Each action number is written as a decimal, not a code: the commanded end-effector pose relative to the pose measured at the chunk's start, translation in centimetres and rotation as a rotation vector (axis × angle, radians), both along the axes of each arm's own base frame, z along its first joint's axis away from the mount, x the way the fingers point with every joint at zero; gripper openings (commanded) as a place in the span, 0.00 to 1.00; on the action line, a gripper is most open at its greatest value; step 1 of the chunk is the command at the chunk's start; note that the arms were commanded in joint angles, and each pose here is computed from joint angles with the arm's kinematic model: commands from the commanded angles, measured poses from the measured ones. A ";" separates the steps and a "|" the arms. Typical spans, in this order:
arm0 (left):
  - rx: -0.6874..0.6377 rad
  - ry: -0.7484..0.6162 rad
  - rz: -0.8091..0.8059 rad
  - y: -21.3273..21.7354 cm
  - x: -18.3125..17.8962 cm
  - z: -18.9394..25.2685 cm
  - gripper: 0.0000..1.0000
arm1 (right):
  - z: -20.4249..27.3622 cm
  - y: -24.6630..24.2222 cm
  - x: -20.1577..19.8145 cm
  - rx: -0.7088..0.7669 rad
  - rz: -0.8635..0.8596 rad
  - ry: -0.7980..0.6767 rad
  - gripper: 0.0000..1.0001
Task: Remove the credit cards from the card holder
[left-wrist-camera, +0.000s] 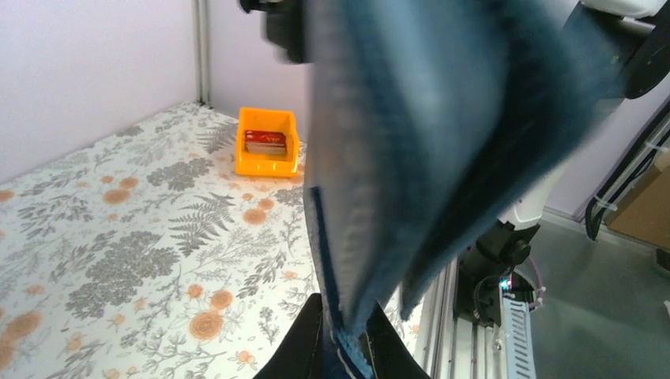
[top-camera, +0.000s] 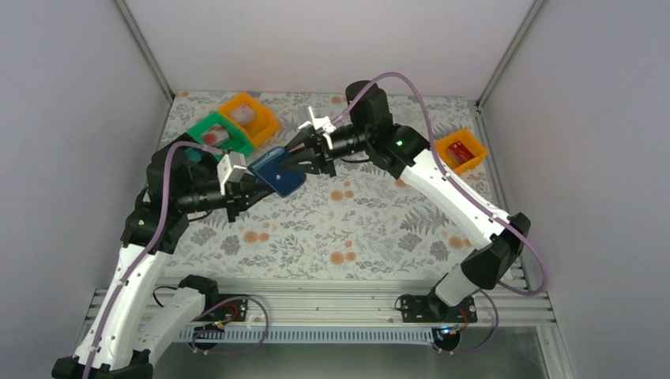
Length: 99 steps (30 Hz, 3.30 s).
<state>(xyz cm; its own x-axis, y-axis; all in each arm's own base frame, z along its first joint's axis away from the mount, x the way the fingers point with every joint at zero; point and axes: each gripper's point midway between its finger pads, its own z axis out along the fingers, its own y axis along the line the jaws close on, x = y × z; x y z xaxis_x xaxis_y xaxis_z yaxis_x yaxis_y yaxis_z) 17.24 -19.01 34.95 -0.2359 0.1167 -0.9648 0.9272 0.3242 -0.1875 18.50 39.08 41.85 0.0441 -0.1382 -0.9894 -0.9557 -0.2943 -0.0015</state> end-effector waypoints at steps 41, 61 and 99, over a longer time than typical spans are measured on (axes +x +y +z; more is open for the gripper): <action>0.126 0.010 0.593 6.8 7.2 -4.1 0.02 | -5.9 3.1 11.2 -0.109 -0.891 -0.080 0.71; 0.066 0.022 0.368 3.8 4.8 -2.6 0.02 | -5.2 2.3 7.4 -0.114 -0.545 -0.084 0.50; -0.046 0.020 0.125 1.7 1.3 -1.4 0.03 | -5.1 -1.8 1.0 -0.112 -0.113 0.094 0.13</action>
